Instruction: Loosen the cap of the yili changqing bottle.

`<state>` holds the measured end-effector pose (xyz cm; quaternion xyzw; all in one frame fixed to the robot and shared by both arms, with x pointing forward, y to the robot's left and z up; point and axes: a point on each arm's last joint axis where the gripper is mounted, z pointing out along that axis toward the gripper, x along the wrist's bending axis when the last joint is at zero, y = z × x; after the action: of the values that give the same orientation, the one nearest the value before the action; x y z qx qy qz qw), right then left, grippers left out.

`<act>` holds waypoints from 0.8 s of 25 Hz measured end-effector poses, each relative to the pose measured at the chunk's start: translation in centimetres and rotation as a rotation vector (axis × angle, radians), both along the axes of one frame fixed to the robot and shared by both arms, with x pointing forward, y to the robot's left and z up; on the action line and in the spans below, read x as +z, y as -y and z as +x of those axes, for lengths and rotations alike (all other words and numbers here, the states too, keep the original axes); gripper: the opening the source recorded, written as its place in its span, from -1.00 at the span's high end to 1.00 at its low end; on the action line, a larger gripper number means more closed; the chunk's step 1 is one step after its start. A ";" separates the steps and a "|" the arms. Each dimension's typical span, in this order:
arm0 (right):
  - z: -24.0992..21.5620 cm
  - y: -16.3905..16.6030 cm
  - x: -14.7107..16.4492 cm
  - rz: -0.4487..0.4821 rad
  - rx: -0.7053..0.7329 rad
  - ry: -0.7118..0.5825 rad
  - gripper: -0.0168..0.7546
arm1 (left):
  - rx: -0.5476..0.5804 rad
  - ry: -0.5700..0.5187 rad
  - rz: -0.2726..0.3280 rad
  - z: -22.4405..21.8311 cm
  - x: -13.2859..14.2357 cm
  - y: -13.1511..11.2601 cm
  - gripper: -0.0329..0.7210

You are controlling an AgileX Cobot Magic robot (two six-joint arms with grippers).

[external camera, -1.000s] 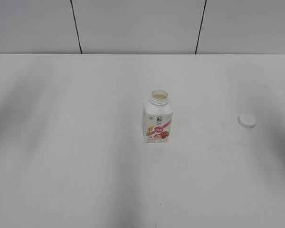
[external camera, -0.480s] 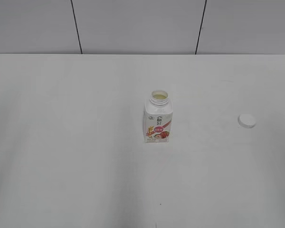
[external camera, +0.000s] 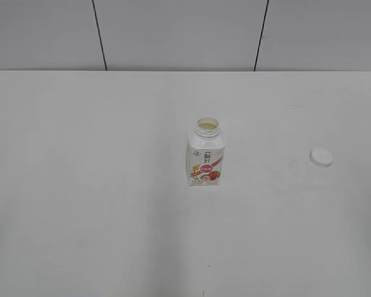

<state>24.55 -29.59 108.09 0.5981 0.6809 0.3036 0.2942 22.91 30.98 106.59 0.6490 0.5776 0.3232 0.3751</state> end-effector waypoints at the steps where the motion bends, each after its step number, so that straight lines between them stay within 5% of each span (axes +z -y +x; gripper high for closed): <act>1: 0.0 0.0 -0.7 -0.012 0.012 -0.016 -0.48 | -0.007 0.018 -0.008 -0.4 -0.3 0.0 -0.44; 11: -1.6 -0.1 -2.8 -0.021 0.038 0.199 -0.48 | -0.081 0.080 -0.025 0.1 -0.8 0.7 -0.44; 20: -1.6 -0.1 -2.8 -0.012 0.043 0.210 -0.48 | -0.085 0.083 -0.029 0.2 -0.9 0.8 -0.44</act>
<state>22.90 -29.45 105.33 0.5466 0.6606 0.3667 0.3610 23.07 30.20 105.74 0.6534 0.5380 0.3255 0.4215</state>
